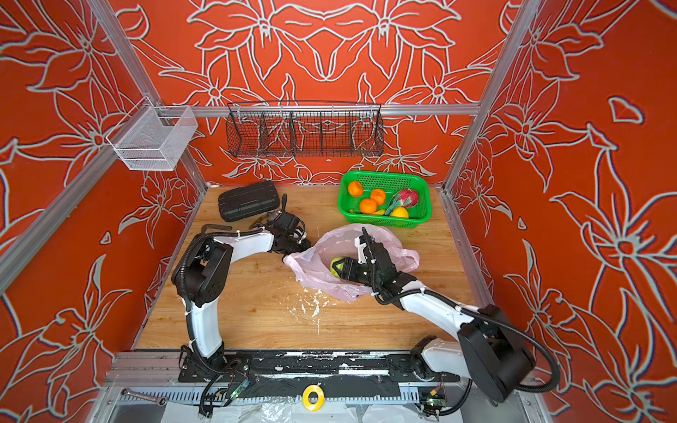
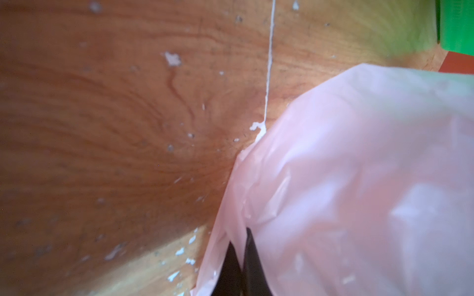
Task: Untie the knot of the plastic bag and take out the fruit
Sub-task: Pick up the fruit from the plastic bag, then place the fruit in the basket.
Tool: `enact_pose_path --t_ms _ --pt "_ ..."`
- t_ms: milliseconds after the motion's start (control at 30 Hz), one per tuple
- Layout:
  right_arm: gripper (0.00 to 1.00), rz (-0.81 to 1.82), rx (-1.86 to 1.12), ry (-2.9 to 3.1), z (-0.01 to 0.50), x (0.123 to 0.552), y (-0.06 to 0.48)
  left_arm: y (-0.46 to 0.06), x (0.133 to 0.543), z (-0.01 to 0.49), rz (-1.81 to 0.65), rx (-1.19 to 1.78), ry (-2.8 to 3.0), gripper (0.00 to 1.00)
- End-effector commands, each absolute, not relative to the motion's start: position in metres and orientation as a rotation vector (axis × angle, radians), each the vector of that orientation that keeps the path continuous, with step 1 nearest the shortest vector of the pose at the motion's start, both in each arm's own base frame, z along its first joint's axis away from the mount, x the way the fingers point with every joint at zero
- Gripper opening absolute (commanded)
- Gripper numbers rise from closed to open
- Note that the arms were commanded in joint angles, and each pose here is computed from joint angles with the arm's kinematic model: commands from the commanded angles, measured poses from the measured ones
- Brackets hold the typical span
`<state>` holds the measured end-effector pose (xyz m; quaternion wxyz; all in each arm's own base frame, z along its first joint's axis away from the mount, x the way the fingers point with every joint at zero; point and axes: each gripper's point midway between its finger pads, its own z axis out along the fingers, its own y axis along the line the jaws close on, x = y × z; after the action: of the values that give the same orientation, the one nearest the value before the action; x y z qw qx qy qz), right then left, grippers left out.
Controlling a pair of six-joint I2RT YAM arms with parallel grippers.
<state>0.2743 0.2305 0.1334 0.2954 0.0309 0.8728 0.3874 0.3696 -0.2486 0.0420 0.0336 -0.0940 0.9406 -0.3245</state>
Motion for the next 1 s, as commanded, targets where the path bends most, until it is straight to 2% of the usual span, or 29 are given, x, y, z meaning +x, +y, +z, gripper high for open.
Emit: enact_pose_path --t_ms 0,33,100,367,667,833,967 --pt "0.51 0.933 0.106 2.262 0.163 0.277 0.214 -0.244 0.371 0.068 -0.965 -0.258 2.834 0.30" --pt "0.51 0.902 0.121 2.233 0.174 0.279 0.207 -0.242 0.371 0.073 -0.951 -0.249 2.823 0.39" --pt "0.51 0.846 0.131 2.184 0.196 0.282 0.196 -0.238 0.370 0.086 -0.929 -0.233 2.797 0.50" --pt "0.51 0.730 0.134 2.057 0.271 0.287 0.168 -0.222 0.362 0.147 -0.868 -0.168 2.660 0.77" --pt "0.51 0.633 0.189 1.968 0.332 0.325 0.141 -0.223 0.347 0.230 -0.912 -0.029 2.490 0.85" --pt "0.51 0.593 0.228 2.014 0.329 0.377 0.122 -0.234 0.335 0.271 -0.941 0.075 2.407 0.90" --pt "0.51 0.628 0.295 2.092 0.300 0.427 0.105 -0.243 0.321 0.301 -0.952 0.168 2.339 0.95"
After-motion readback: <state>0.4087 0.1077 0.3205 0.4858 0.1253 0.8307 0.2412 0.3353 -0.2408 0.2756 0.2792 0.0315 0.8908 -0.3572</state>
